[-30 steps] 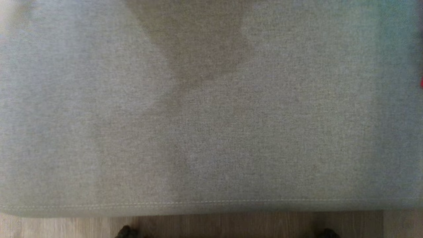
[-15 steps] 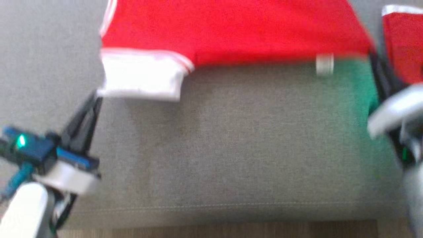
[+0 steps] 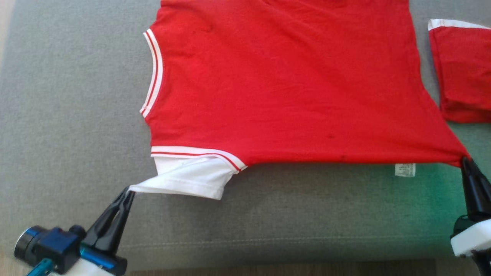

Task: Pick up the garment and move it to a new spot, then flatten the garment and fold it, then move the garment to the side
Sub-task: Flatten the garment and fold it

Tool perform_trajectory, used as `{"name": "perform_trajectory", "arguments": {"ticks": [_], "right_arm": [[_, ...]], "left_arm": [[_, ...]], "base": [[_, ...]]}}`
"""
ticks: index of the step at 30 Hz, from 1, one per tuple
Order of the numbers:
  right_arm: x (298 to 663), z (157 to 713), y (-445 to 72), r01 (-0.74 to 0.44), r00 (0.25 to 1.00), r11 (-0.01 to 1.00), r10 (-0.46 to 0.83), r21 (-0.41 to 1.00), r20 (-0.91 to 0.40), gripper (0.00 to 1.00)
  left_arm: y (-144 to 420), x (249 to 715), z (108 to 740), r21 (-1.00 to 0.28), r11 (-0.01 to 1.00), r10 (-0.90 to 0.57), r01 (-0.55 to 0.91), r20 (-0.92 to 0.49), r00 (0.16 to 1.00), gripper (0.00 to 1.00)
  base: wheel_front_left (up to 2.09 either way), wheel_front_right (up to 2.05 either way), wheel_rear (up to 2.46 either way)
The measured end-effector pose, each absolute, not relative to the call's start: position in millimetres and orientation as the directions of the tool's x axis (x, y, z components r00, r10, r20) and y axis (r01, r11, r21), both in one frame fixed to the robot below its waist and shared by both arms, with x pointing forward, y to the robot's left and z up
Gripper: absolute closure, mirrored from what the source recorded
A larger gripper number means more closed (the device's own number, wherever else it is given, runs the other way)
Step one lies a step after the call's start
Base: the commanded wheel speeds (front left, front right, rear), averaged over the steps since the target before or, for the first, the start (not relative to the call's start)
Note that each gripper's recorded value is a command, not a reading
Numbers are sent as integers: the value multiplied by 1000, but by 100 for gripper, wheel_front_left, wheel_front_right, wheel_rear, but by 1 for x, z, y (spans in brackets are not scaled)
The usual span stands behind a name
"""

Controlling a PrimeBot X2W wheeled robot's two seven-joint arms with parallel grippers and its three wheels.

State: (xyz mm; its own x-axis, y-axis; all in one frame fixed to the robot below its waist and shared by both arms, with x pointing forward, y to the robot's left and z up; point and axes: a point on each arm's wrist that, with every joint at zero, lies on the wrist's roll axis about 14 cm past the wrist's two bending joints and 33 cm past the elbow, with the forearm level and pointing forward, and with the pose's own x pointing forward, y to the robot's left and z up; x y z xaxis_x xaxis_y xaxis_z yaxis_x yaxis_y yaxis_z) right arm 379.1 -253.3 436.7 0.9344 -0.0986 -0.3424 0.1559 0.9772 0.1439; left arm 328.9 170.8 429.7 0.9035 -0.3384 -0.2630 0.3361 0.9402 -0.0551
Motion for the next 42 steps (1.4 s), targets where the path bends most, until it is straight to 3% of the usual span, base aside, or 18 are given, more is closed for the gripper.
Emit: {"name": "perform_trajectory", "arguments": {"ticks": [7, 19, 29, 30, 31, 32, 38, 42], "right_arm": [[393, 433, -247, 150, 936, 977, -90, 154, -340, 100], [494, 438, -226, 62, 969, 986, -22, 155, -247, 100], [513, 415, -225, 84, 965, 982, -38, 168, -261, 100], [512, 414, -226, 88, 965, 981, -42, 171, -258, 78], [512, 414, -226, 90, 966, 981, -44, 173, -254, 0], [511, 414, -225, 90, 968, 979, -42, 183, -248, 0], [509, 443, -222, 86, 990, 966, -56, 243, -126, 0], [493, 456, -224, 97, 994, 955, -80, 282, -71, 0]], "left_arm": [[161, 360, 450, -47, 932, -361, 359, -209, 909, 100], [143, 462, 474, 83, 913, -395, 400, -70, 916, 100], [143, 489, 439, 166, 891, -403, 422, -139, 905, 100], [144, 489, 437, 166, 894, -397, 417, -141, 907, 99], [143, 490, 438, 164, 895, -396, 414, -134, 908, 25], [143, 491, 441, 160, 899, -392, 407, -118, 912, 0], [143, 487, 466, 83, 937, -339, 340, -26, 940, 0], [153, 459, 445, -37, 972, -235, 233, -74, 969, 0]], "base": [[0, 0, 0], [0, 0, 0], [0, 0, 0], [0, 0, 0], [0, 0, 0], [0, 0, 0], [0, 0, 0], [0, 0, 0]]}}
